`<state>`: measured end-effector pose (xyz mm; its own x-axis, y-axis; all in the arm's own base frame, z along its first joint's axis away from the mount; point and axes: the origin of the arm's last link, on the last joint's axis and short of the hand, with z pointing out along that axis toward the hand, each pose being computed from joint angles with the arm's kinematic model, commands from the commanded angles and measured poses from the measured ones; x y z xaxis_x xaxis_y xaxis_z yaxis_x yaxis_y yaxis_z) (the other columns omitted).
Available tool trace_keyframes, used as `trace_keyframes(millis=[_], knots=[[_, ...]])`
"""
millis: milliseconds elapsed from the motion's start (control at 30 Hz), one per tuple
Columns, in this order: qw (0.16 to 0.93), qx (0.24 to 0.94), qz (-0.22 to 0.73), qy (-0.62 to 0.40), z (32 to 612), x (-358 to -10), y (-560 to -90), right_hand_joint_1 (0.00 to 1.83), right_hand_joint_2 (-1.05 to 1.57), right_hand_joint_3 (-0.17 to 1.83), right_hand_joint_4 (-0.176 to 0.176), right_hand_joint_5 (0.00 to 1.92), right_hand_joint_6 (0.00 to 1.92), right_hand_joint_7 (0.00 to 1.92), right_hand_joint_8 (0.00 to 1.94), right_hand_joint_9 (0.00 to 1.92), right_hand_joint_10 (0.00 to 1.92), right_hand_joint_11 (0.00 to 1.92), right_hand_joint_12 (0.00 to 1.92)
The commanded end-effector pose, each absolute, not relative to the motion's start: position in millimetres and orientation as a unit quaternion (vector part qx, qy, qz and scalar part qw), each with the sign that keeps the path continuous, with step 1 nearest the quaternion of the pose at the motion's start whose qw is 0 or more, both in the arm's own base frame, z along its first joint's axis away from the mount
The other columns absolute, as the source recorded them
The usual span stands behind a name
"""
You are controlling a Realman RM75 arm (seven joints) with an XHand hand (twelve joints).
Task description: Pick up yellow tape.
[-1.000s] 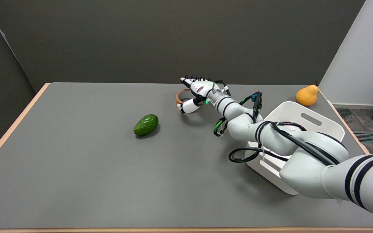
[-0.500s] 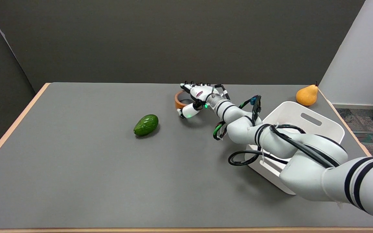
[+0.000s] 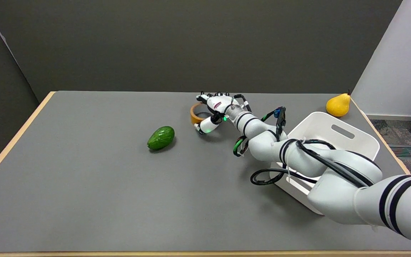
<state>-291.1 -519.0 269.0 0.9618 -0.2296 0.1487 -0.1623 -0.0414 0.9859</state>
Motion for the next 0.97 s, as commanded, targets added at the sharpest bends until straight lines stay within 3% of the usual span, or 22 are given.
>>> trace_keyframes(millis=[33, 200, 467, 633, 967], knots=[[0.665, 0.739, 0.032, -0.100, 263.4, -269.2, -520.4, 1.19, 1.28, 0.37, 0.040, 0.09, 0.70, 0.41, 1.93, 0.40, 1.37, 0.08, 0.99], [0.662, 0.742, 0.083, -0.073, 276.2, -237.6, -521.4, 1.19, 1.28, 0.38, 0.039, 0.06, 0.97, 0.40, 1.94, 0.42, 1.50, 0.08, 1.04], [0.657, 0.729, 0.193, -0.003, 328.1, -168.0, -491.8, 1.20, 1.24, 0.44, 0.031, 0.11, 1.00, 0.43, 1.92, 0.46, 1.63, 0.15, 1.08], [0.667, 0.703, 0.237, 0.070, 373.9, -136.1, -433.8, 1.22, 1.19, 0.48, 0.031, 0.14, 1.07, 0.48, 1.88, 0.51, 1.59, 0.16, 1.17], [0.711, 0.604, 0.337, 0.128, 448.4, -138.0, -299.6, 1.27, 1.05, 0.61, 0.065, 0.26, 1.10, 0.60, 1.75, 0.64, 1.53, 0.28, 1.31]])
